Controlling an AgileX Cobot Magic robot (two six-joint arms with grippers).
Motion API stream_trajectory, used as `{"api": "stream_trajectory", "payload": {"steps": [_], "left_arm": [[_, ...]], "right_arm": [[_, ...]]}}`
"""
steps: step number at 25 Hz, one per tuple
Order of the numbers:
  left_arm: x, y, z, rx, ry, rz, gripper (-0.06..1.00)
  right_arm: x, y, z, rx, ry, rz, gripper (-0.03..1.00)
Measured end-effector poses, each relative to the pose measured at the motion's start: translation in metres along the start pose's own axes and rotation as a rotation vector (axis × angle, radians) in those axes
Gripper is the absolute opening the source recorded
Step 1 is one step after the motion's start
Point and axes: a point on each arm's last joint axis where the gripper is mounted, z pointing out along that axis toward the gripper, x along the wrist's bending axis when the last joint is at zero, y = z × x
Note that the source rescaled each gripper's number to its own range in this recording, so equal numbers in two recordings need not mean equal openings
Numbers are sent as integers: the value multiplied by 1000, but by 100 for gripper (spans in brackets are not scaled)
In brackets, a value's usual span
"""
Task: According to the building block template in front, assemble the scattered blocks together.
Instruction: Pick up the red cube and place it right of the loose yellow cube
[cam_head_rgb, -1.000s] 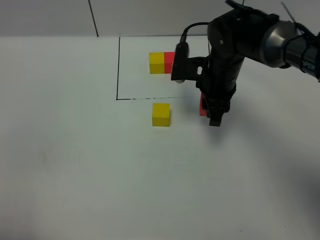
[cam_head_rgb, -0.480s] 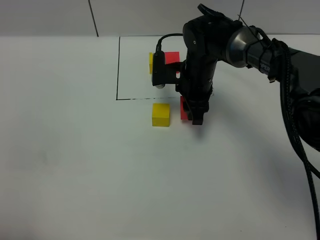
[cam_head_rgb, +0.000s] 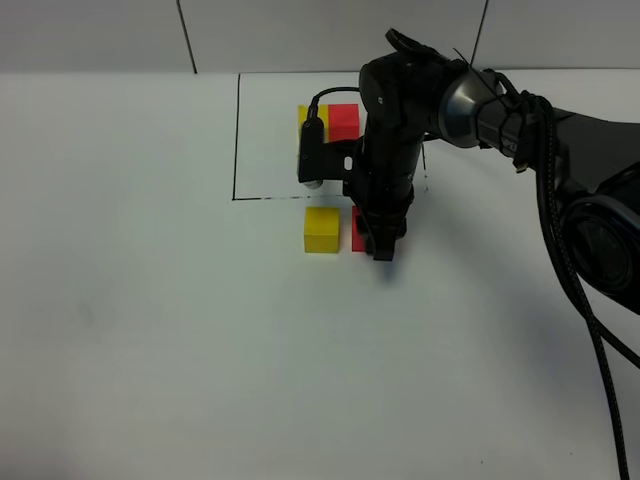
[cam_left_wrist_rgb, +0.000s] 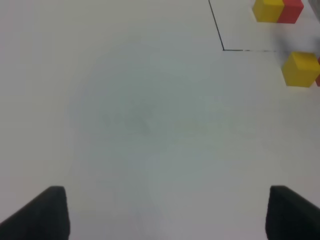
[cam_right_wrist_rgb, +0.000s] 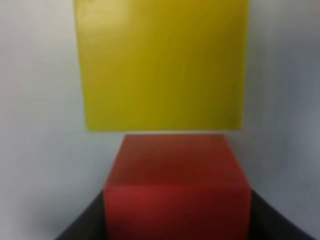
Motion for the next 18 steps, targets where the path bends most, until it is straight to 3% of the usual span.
{"api": "stream_trajectory", "payload": {"steps": [18], "left_arm": [[0, 0, 0, -1, 0, 0, 79]], "right_arm": [[3, 10, 3, -43, -2, 4, 1]]}}
